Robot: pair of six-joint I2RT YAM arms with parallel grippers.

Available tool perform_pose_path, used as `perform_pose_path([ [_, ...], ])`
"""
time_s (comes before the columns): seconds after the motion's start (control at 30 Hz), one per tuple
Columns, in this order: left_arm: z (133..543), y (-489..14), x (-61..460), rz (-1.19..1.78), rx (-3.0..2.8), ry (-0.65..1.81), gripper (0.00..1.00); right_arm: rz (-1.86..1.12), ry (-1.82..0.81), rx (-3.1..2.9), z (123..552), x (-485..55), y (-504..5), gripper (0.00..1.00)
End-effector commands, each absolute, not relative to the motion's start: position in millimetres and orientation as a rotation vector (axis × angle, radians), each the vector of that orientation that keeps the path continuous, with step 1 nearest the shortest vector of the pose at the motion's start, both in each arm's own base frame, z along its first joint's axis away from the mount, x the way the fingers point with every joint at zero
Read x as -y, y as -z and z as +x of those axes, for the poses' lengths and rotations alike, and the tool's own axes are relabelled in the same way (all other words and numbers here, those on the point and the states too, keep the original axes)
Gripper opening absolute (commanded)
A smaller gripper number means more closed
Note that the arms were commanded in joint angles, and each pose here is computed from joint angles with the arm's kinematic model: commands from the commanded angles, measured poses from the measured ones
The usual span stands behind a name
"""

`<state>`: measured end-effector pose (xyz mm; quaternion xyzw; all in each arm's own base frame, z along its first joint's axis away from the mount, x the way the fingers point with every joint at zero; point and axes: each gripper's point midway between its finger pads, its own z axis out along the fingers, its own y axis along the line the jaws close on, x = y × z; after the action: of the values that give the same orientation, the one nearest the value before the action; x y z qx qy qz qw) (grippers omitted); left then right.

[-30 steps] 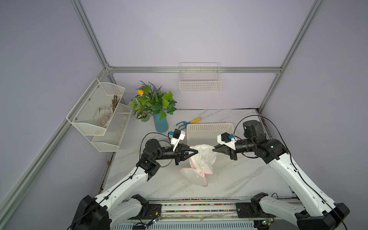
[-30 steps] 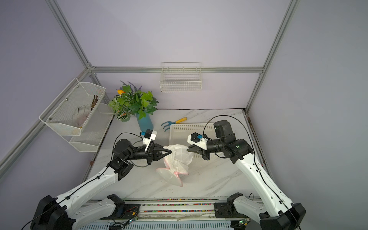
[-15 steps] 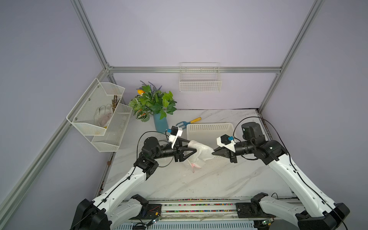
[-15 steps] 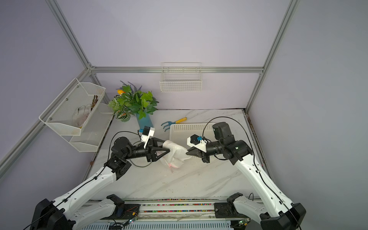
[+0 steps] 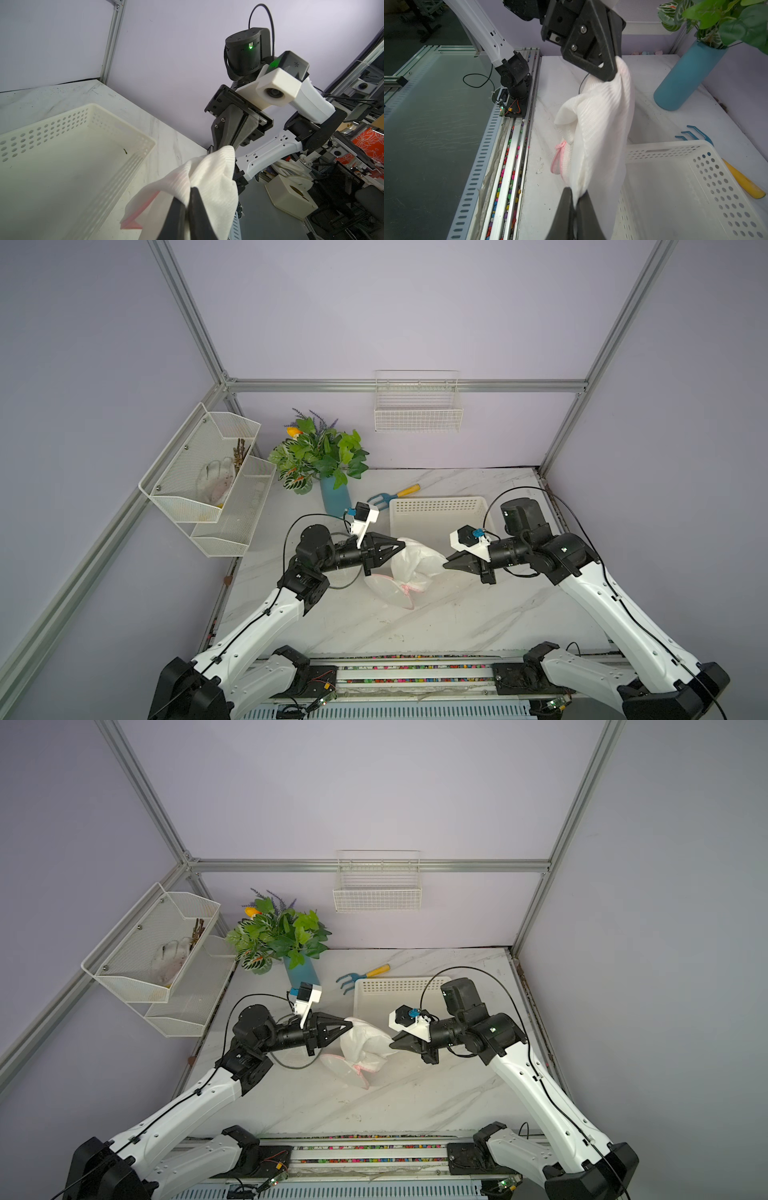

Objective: Turn the laundry bag inside out
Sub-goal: Turn over the laundry bag.

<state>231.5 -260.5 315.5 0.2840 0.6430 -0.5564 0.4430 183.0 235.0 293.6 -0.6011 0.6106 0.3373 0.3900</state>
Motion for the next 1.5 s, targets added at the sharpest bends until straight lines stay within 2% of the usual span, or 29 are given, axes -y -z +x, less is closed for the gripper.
perform_pose_path([
  [0.0,243,-339,256,0.678,-1.538,1.323,0.04,-1.572,-0.832,-1.6,169,-229,-280,0.0],
  [0.03,247,-338,254,0.661,-1.549,1.305,0.0,-1.581,-0.827,-1.609,166,-229,-277,0.0],
  [0.23,283,-322,244,0.535,-1.666,1.182,0.0,-1.61,-0.814,-1.625,144,-230,-270,0.0],
  [0.37,305,-305,247,0.506,-1.768,1.126,0.04,-1.587,-0.79,-1.597,139,-229,-282,0.0],
  [0.67,297,-253,251,0.617,-1.918,1.101,0.05,-1.293,-0.66,-1.519,162,-221,-330,0.0],
  [0.83,292,-229,244,0.622,-1.97,1.057,0.06,-1.227,-0.74,-1.494,157,-224,-342,0.0],
  [0.97,300,-246,240,0.604,-1.922,0.991,0.2,-1.116,-0.861,-1.58,160,-229,-338,0.0],
  [1.1,308,-287,228,0.572,-1.81,0.878,0.52,-0.885,-1.001,-1.67,168,-229,-338,0.0],
  [1.17,309,-304,221,0.55,-1.765,0.826,0.62,-0.769,-1.073,-1.702,171,-227,-338,0.0],
  [1.3,301,-329,207,0.54,-1.691,0.749,0.67,-0.563,-1.105,-1.769,180,-216,-344,0.0],
  [1.47,254,-345,219,0.724,-1.553,0.877,0.67,-0.492,-1.106,-1.812,187,-214,-355,0.0],
])
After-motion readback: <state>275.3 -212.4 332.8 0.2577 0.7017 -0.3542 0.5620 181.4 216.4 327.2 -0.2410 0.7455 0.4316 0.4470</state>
